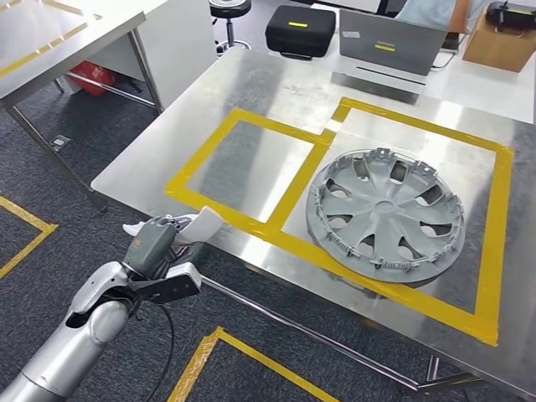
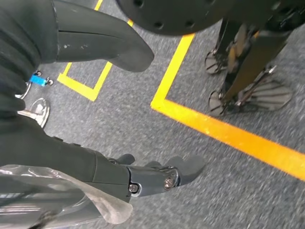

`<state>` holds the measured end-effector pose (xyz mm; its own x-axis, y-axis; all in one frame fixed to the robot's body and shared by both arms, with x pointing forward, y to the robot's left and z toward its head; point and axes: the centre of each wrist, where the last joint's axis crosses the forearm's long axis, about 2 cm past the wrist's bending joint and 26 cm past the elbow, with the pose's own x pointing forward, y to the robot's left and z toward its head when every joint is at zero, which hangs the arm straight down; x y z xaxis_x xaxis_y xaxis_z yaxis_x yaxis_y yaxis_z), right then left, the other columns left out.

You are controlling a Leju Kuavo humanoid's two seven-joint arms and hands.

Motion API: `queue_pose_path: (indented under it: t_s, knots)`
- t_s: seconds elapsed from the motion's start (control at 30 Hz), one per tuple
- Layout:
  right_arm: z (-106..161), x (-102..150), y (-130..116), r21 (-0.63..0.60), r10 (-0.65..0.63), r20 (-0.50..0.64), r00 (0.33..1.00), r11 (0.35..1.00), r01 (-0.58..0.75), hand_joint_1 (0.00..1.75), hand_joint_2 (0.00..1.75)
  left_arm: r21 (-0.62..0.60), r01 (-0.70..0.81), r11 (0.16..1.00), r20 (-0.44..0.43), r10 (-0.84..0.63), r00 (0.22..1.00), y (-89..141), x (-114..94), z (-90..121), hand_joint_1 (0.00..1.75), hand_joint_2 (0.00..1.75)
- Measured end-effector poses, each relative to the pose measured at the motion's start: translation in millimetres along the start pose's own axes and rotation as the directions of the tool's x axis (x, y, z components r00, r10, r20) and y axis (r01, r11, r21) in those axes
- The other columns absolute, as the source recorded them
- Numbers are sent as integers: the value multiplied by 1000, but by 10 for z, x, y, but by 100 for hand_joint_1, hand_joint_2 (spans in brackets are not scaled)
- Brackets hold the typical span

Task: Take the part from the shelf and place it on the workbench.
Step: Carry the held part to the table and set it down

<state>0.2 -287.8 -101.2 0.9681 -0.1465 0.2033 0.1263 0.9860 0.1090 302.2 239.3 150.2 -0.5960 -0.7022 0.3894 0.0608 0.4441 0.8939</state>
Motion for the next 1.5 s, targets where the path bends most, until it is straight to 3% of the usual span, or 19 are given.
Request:
queue_pose_path:
  t_s: [1.5]
  knots:
    - [-5, 25, 3, 1, 0, 5, 1000, 1000, 0, 0, 175, -3, 1, 1000, -2, -1, 1000, -3, -6, 11, 175, 175]
